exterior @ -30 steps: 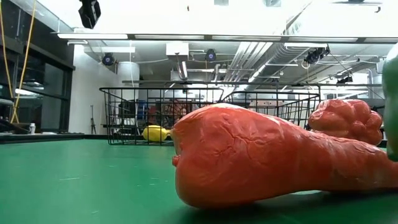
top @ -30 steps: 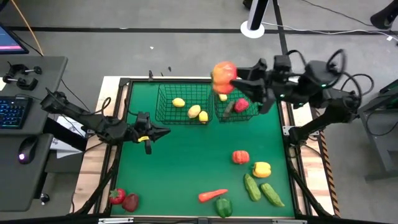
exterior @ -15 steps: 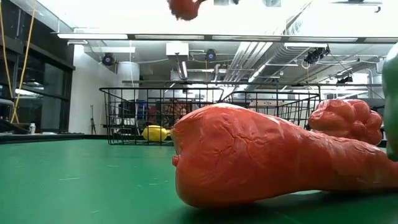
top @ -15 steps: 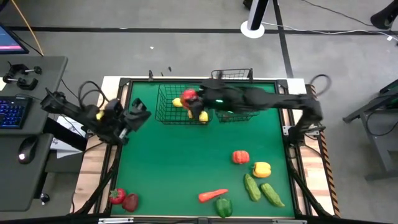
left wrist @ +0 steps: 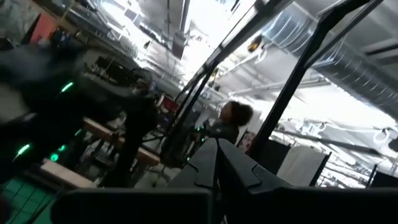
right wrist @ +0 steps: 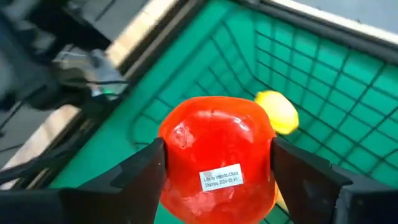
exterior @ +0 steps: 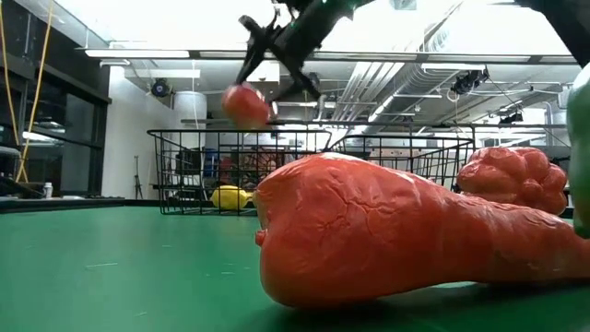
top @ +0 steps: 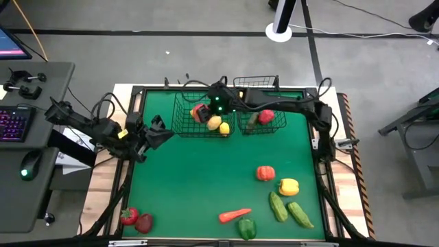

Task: Sort produce into baskets
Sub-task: Put the top tomato into the left wire basket

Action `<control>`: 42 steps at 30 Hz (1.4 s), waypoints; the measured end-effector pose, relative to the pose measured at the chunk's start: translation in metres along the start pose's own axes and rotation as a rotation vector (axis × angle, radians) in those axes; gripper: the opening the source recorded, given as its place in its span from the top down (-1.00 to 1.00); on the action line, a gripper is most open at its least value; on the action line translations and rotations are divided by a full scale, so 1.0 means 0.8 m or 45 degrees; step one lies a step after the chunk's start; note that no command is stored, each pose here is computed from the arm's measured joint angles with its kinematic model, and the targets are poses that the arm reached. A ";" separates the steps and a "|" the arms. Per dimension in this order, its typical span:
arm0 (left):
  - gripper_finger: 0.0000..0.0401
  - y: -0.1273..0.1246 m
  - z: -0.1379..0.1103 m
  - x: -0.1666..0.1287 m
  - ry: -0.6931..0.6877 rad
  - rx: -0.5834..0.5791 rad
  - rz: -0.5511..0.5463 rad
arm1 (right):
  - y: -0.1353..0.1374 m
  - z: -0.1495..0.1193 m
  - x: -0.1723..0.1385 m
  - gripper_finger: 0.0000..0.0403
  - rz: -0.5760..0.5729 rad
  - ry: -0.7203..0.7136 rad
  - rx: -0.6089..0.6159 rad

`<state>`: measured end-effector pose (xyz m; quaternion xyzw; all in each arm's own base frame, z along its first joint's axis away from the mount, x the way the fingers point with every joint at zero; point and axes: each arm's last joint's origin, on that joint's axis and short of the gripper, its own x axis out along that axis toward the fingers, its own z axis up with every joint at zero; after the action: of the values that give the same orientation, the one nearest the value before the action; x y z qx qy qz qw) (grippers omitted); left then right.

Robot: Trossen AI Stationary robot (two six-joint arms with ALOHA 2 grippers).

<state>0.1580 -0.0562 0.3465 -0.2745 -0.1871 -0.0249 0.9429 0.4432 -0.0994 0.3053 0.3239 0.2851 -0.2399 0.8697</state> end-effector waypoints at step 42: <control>1.00 0.008 -0.010 0.000 0.076 0.095 0.128 | 0.150 -0.007 -0.377 -0.36 1.477 -0.943 -0.650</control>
<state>0.1612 -0.0552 0.3370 -0.2473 -0.1456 0.0212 0.9577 0.2956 0.0559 0.5492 0.1078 -0.1977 0.2392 0.9445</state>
